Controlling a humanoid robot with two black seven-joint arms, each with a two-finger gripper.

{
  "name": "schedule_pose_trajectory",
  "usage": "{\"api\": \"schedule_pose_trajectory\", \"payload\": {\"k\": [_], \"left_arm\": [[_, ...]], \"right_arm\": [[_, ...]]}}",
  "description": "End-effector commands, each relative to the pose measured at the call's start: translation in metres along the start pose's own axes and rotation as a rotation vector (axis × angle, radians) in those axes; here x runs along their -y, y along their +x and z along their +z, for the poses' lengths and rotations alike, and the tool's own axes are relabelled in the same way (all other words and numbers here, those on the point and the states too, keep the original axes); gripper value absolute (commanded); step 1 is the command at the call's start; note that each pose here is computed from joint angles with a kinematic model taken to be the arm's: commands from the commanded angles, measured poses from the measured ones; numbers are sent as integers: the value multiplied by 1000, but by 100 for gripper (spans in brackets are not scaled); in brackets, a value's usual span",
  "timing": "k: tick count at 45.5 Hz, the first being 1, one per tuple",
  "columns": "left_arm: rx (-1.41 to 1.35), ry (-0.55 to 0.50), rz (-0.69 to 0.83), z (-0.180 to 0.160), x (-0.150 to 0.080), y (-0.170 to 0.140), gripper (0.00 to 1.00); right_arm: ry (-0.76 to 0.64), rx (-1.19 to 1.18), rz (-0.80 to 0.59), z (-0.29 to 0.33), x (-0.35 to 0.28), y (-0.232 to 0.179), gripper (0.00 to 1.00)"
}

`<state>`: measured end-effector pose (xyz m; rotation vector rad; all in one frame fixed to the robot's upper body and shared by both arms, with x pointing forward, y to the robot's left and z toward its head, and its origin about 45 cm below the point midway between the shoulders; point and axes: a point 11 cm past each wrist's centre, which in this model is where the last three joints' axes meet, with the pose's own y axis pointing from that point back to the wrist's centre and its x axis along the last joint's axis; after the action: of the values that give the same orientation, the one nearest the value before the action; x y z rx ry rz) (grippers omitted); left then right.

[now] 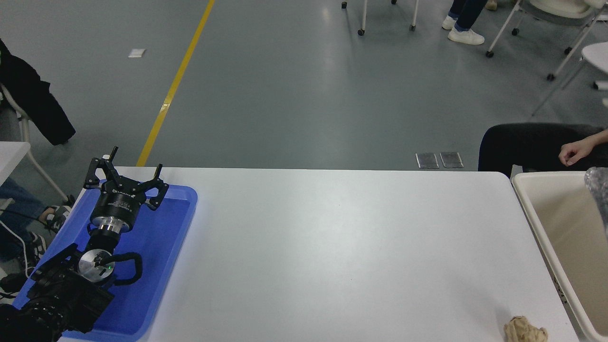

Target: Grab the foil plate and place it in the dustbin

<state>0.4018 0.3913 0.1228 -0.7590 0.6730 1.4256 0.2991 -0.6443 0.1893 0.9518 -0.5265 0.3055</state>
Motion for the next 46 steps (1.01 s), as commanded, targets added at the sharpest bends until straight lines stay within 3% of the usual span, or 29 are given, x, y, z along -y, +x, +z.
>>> {"api": "schedule_pose_trajectory", "payload": {"k": [1, 14, 15, 16, 18, 21, 33, 46], "left_arm": [[1, 0, 1, 0, 0, 0, 100], [1, 0, 1, 0, 0, 0, 100], [1, 0, 1, 0, 0, 0, 100], [1, 0, 1, 0, 0, 0, 100], [1, 0, 1, 0, 0, 0, 100], [1, 0, 1, 0, 0, 0, 100], [1, 0, 1, 0, 0, 0, 100], [0, 1, -1, 0, 0, 0, 100]], "right_arm": [[22, -3, 6, -28, 21, -58, 0], [36, 10, 16, -38, 23, -57, 0], [35, 11, 18, -37, 23, -56, 7], [35, 12, 19, -37, 22, -55, 25], [35, 16, 25, -37, 22, -52, 80], [38, 29, 25, -38, 22, -51, 100], [52, 47, 40, -41, 20, -36, 100], [157, 30, 120, -73, -1, 38, 100]]}}
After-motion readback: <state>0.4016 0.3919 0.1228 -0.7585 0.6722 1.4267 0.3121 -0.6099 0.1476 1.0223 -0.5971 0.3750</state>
